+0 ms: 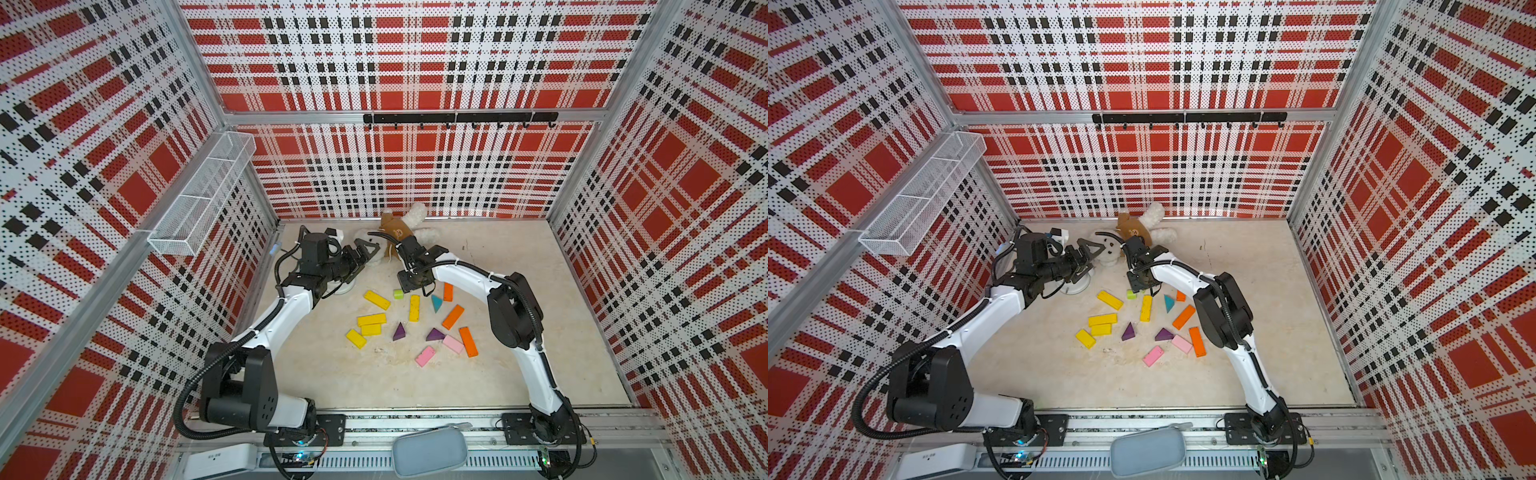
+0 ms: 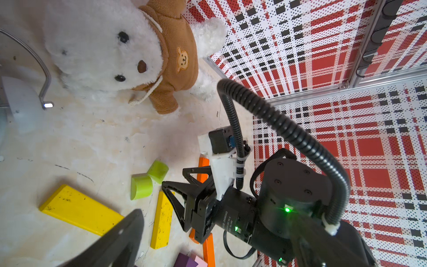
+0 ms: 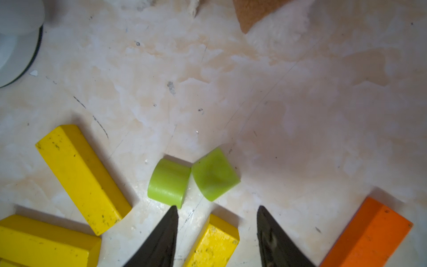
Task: Assemble a carrot with building blocks
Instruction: Pick up the building block from the center of the board.
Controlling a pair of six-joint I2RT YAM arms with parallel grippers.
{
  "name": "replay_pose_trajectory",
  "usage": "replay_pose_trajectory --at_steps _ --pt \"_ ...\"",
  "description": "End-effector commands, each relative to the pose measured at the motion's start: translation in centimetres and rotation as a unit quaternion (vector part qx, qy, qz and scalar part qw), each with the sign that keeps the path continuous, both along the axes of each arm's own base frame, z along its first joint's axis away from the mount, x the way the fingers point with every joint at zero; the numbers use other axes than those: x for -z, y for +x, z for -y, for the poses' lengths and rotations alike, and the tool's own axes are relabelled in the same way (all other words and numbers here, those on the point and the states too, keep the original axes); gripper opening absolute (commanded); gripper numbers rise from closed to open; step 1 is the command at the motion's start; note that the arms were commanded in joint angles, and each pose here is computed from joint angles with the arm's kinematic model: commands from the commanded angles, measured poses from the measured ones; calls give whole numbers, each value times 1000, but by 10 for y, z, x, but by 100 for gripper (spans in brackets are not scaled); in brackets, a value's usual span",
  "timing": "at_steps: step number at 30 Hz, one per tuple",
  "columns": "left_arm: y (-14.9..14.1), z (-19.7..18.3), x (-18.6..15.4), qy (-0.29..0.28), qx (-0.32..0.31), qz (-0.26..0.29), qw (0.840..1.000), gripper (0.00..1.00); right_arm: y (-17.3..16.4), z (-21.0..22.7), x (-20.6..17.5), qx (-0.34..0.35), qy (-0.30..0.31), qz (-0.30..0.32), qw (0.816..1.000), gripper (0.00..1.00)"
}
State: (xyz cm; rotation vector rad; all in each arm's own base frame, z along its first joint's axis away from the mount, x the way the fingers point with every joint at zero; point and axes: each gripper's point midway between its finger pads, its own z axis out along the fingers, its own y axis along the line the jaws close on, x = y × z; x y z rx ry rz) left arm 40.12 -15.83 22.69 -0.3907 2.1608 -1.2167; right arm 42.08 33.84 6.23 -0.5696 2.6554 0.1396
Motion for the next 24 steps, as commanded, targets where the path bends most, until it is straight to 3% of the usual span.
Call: replay_pose_trajectory --at_steps 1,24 --pt "-1 5 -8 -8 6 14 1000 100 1 -1 11 1 -16 -6 1000 55" --pt "-2 11 -4 -10 16 8 1000 100 -6 12 37 -20 -47 -30 998 55"
